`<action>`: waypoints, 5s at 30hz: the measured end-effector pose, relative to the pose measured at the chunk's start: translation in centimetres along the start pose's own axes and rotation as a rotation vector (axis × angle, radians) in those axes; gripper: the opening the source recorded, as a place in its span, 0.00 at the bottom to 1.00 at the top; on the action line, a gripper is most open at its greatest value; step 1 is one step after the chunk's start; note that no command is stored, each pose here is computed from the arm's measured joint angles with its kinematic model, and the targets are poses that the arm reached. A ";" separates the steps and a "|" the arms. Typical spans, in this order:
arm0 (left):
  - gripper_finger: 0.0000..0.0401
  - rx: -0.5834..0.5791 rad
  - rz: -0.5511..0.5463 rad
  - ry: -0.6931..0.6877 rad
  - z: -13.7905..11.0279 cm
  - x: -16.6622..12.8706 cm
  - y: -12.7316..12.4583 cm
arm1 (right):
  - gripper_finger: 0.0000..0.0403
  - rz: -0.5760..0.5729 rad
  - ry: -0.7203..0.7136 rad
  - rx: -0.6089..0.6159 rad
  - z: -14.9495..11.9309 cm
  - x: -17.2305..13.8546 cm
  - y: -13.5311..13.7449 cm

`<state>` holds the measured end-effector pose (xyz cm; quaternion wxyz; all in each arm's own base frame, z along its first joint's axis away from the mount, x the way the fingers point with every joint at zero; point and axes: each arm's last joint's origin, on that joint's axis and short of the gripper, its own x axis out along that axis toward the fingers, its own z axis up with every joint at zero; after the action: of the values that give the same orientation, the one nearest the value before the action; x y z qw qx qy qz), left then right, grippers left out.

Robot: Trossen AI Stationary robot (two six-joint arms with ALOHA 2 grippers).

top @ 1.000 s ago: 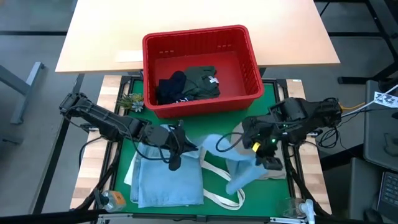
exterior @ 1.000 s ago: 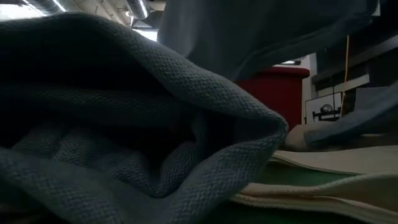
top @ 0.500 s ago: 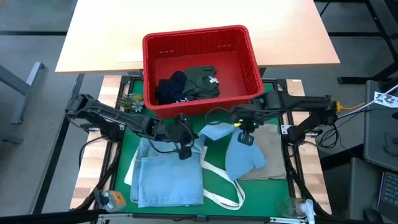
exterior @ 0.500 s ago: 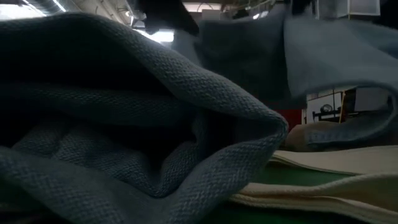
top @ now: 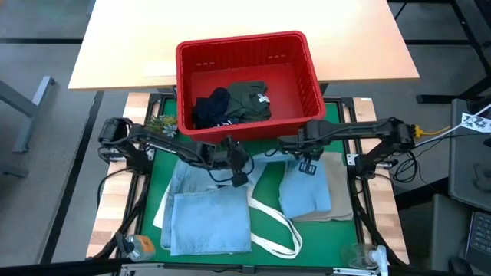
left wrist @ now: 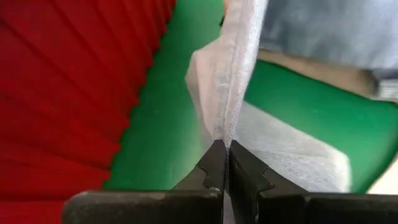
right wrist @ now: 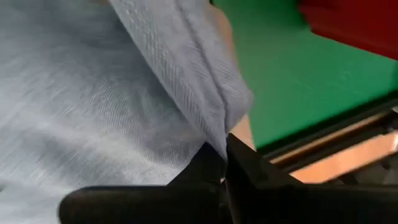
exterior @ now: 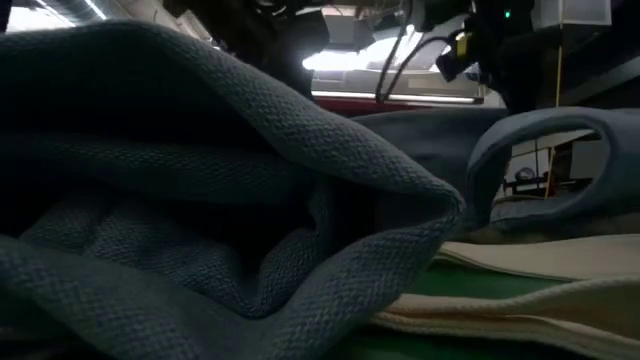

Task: Fold Laundry from Bin
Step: Fold the light blue pants

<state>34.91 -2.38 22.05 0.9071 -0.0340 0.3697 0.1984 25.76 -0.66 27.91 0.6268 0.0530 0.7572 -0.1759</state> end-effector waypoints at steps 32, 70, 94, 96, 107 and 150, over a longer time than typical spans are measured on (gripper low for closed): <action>0.01 -0.048 0.041 -0.006 0.6 0.8 1.9 | 0.46 -0.068 -0.202 0.048 -0.1 -4.3 -1.4; 0.01 -0.043 0.042 0.006 0.5 0.7 2.0 | 0.46 0.475 -0.118 0.244 -15.8 1.2 10.4; 0.01 -0.043 0.041 0.006 0.5 0.7 2.0 | 0.46 0.246 -0.275 0.046 -15.6 4.5 15.4; 0.01 -0.043 0.041 0.006 0.5 0.7 2.0 | 0.43 0.252 -0.278 0.040 -15.5 4.5 15.5; 0.01 -0.043 0.043 0.004 0.5 0.7 2.0 | 0.05 0.294 -0.274 0.050 -15.6 3.7 14.6; 0.30 -0.091 -0.351 -0.474 4.4 -5.0 -3.5 | 0.01 0.289 -0.525 0.400 -11.8 -9.9 -2.1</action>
<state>35.92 -6.33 28.35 0.9861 -0.0907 0.1269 0.0573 16.25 2.74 39.73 0.7957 0.2339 0.5057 -0.2377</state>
